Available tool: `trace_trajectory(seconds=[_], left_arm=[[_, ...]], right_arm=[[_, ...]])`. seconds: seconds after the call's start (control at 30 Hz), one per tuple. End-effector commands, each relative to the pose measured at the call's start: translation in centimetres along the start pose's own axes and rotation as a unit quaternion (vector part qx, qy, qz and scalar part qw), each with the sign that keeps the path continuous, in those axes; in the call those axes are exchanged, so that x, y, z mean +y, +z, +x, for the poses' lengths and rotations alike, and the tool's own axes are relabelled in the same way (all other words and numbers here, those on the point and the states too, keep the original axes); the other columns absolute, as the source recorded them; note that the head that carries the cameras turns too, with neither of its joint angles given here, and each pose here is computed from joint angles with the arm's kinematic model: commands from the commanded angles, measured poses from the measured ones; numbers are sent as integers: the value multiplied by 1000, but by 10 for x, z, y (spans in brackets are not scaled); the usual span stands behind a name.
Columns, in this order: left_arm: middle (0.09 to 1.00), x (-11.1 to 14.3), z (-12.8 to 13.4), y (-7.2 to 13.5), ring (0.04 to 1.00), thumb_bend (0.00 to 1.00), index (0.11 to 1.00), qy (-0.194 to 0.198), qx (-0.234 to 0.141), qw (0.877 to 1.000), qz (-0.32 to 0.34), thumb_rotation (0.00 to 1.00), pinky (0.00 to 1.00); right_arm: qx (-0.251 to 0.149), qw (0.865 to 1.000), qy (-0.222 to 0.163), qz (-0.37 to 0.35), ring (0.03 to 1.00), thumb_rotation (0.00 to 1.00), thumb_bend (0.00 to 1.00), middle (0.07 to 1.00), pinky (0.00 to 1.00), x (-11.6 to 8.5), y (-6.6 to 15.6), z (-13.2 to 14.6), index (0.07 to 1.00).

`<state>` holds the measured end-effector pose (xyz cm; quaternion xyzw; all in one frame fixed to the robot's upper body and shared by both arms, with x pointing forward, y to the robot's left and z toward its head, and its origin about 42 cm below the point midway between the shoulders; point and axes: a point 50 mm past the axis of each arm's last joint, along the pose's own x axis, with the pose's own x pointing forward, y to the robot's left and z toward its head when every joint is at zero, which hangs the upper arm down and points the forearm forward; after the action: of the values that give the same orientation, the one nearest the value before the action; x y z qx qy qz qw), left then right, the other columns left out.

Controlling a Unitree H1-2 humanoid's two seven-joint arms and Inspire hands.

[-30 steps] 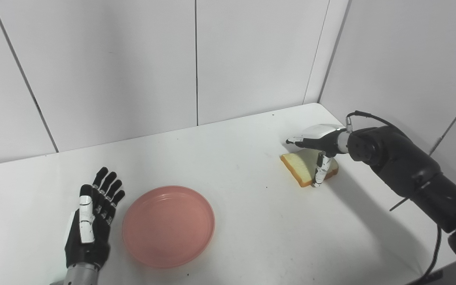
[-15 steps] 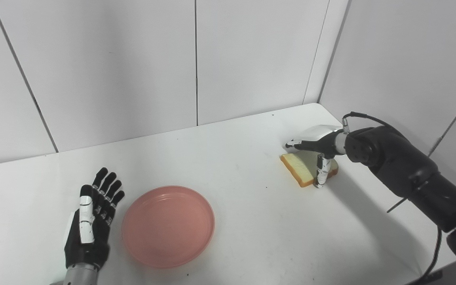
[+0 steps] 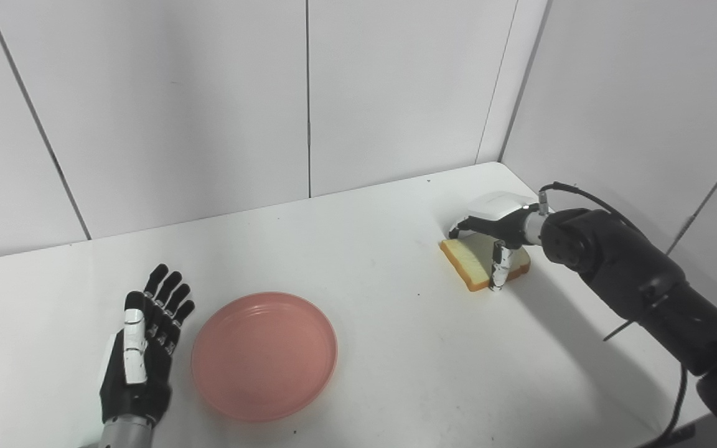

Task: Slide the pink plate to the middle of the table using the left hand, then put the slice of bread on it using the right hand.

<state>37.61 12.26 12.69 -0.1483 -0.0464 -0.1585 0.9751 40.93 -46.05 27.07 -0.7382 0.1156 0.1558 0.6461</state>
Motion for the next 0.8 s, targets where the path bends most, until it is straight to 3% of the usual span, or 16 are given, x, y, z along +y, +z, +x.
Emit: trace_trajectory(seconds=[0.0,0.33,0.53,0.57,0.6,0.77], left_arm=[[934,-2,3,10,933,712,905,-7,-19,1000,7,948,925],[934,-4,3,11,933,709,905,-5,-20,1000,5,939,925],[934,-3,3,11,930,710,902,-5,-20,1000,5,942,925],[934,-3,3,11,930,709,904,-5,-20,1000,6,942,925],[934,-3,3,11,930,709,904,-5,-20,1000,6,942,925],[934,-4,3,11,933,705,905,-5,-19,1000,6,946,924]], right_arm=[[-7,999,-50,-13,811,39,852,808,740,-22,-6,-5,728],[-12,998,-66,11,591,0,793,637,508,-18,-7,-1,636],[-19,997,-70,32,515,0,774,623,437,-15,-7,-1,635],[-20,997,-72,35,479,0,628,535,405,-15,-7,-1,562],[-24,996,-78,42,466,0,579,505,395,-16,-6,-2,537],[-29,993,-95,58,432,0,524,471,362,-23,-5,-5,506]])
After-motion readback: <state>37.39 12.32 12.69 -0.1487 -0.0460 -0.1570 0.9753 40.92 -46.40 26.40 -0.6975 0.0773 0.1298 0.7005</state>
